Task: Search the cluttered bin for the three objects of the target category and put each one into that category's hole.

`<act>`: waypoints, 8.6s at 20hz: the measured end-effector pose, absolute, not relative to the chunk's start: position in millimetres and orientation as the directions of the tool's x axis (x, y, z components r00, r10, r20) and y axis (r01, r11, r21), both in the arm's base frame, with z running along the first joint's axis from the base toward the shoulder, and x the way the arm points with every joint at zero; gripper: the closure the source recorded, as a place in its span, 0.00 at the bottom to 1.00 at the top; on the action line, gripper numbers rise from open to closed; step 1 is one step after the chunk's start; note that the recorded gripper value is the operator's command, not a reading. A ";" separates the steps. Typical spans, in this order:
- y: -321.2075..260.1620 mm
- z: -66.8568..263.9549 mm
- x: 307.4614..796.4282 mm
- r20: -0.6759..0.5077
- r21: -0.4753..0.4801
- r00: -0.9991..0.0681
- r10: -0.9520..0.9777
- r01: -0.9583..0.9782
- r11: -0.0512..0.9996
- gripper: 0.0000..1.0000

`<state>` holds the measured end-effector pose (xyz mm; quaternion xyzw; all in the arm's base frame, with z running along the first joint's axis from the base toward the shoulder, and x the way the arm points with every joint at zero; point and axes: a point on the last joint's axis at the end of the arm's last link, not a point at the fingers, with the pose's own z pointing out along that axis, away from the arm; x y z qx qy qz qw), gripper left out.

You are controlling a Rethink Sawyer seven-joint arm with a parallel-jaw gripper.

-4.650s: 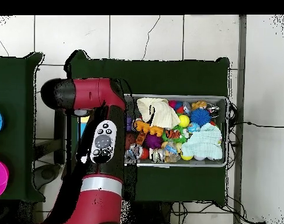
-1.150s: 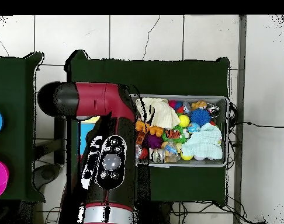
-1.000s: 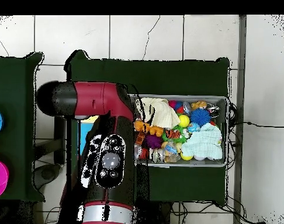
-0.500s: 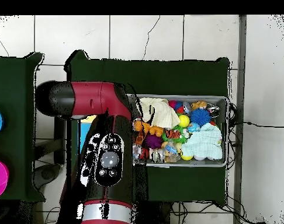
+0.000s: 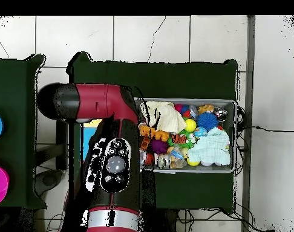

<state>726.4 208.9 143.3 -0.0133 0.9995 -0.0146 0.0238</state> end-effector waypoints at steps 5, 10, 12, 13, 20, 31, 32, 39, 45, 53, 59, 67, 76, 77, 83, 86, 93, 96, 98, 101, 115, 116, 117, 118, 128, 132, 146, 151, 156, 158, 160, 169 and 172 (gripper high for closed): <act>205.2 143.9 727.6 -0.048 -0.030 -0.999 -0.022 -0.021 0.999 1.00; 204.2 144.2 727.8 -0.049 -0.031 -0.999 -0.023 -0.021 0.999 0.00; 204.1 144.3 727.8 -0.049 -0.032 -0.999 -0.023 -0.021 0.999 0.00; 204.1 144.3 727.8 -0.049 -0.032 -0.999 -0.023 -0.021 0.999 0.00; 204.1 144.3 727.8 -0.049 -0.032 -0.999 -0.023 -0.022 0.999 0.00; 203.6 143.9 727.4 -0.049 -0.035 -0.998 -0.026 -0.024 0.999 0.00; 203.6 143.9 727.4 -0.049 -0.035 -0.998 -0.026 -0.024 0.999 0.00; 203.6 144.1 727.4 -0.049 -0.036 -0.998 -0.027 -0.025 0.999 1.00; 203.6 144.2 727.5 -0.049 -0.036 -0.998 -0.027 -0.025 0.999 1.00; 203.5 144.1 727.4 -0.049 -0.036 -0.998 -0.027 -0.025 0.999 1.00; 203.5 144.1 727.4 -0.049 -0.037 -0.998 -0.027 -0.025 0.999 0.00; 203.5 144.0 727.3 -0.049 -0.037 -0.998 -0.028 -0.026 0.999 0.00; 204.1 147.6 730.8 -0.055 -0.038 -0.998 -0.031 -0.029 0.999 0.00; 204.5 149.3 732.2 -0.056 -0.038 -0.998 -0.032 -0.030 0.999 0.00; 207.8 163.6 741.7 -0.056 -0.034 -0.998 -0.036 -0.034 0.999 0.00; 208.5 169.3 744.6 -0.062 -0.033 -0.997 -0.037 -0.035 0.999 0.00; 208.6 172.0 745.3 -0.066 -0.033 -0.997 -0.038 -0.035 0.999 0.00; 208.6 172.0 745.3 -0.066 -0.033 -0.997 -0.038 -0.035 0.999 0.00; 208.6 172.0 745.3 -0.066 -0.033 -0.997 -0.038 -0.035 0.999 0.00; 208.6 172.0 745.3 -0.066 -0.033 -0.997 -0.038 -0.035 0.999 0.00; 208.2 171.6 745.0 -0.066 -0.036 -0.997 -0.040 -0.038 0.999 1.00; 208.1 171.5 744.9 -0.066 -0.037 -0.997 -0.041 -0.038 0.999 1.00; 208.0 171.4 744.9 -0.066 -0.037 -0.997 -0.041 -0.039 0.999 1.00; 208.0 171.4 744.8 -0.066 -0.038 -0.997 -0.041 -0.039 0.999 1.00; 206.0 171.0 753.4 -0.131 -0.047 -0.990 -0.047 -0.041 0.998 1.00; 204.6 170.1 760.2 -0.180 -0.052 -0.982 -0.050 -0.041 0.998 1.00; 195.9 162.8 768.3 -0.264 -0.084 -0.962 -0.072 -0.052 0.995 1.00; 188.9 159.2 770.8 -0.300 -0.104 -0.950 -0.087 -0.058 0.993 1.00; 179.1 154.2 772.9 -0.339 -0.113 -0.937 -0.086 -0.050 0.992 1.00; 177.1 151.2 771.1 -0.341 -0.114 -0.936 -0.085 -0.048 0.992 1.00; 175.8 146.9 767.6 -0.338 -0.115 -0.938 -0.084 -0.048 0.992 1.00; 174.6 131.4 750.1 -0.297 -0.120 -0.951 -0.086 -0.052 0.991 1.00; 177.3 127.8 744.6 -0.287 -0.123 -0.954 -0.091 -0.057 0.991 1.00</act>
